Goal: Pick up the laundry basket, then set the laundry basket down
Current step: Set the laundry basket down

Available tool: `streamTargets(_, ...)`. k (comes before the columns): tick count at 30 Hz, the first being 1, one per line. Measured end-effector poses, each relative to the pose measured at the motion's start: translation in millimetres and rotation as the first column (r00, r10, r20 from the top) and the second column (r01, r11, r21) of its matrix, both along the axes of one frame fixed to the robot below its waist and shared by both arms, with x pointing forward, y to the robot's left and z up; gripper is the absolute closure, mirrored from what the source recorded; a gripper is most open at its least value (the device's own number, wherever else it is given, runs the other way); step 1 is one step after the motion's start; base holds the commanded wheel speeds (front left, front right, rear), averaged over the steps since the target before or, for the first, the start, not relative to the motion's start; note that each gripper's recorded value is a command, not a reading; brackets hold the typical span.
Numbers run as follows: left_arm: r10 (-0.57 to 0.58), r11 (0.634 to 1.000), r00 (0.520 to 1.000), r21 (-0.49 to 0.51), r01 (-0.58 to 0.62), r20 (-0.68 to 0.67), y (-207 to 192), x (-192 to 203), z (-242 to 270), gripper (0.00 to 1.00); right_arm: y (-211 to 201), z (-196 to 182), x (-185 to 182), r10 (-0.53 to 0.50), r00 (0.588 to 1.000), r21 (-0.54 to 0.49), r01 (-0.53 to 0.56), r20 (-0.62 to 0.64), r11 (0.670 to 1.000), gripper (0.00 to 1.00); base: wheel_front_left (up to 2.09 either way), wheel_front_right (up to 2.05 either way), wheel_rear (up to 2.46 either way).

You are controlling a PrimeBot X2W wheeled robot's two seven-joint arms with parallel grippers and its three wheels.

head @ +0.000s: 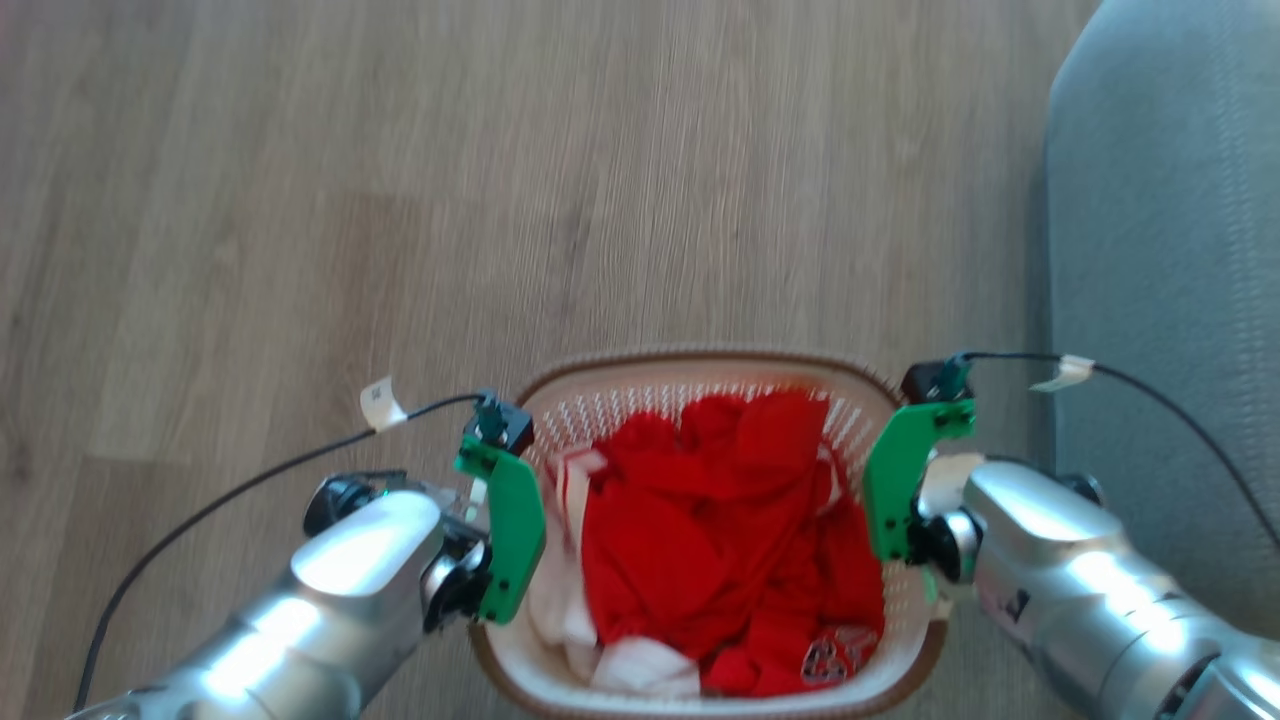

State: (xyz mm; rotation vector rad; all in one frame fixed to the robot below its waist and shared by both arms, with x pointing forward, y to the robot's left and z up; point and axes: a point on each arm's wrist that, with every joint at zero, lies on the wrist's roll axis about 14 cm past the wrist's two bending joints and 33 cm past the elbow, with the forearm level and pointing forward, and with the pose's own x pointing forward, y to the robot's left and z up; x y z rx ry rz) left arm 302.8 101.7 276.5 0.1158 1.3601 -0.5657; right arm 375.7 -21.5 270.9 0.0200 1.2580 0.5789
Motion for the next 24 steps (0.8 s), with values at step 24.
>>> streamTargets(24, 0.032, 0.999, 0.995, -0.027, -0.030, 0.090, -3, 64, -80, 1.00, 1, -98, 49, -0.161, 0.985, 0.097, 0.155, 0.056, 0.983, 1.00, 0.00, 0.00, 0.00)
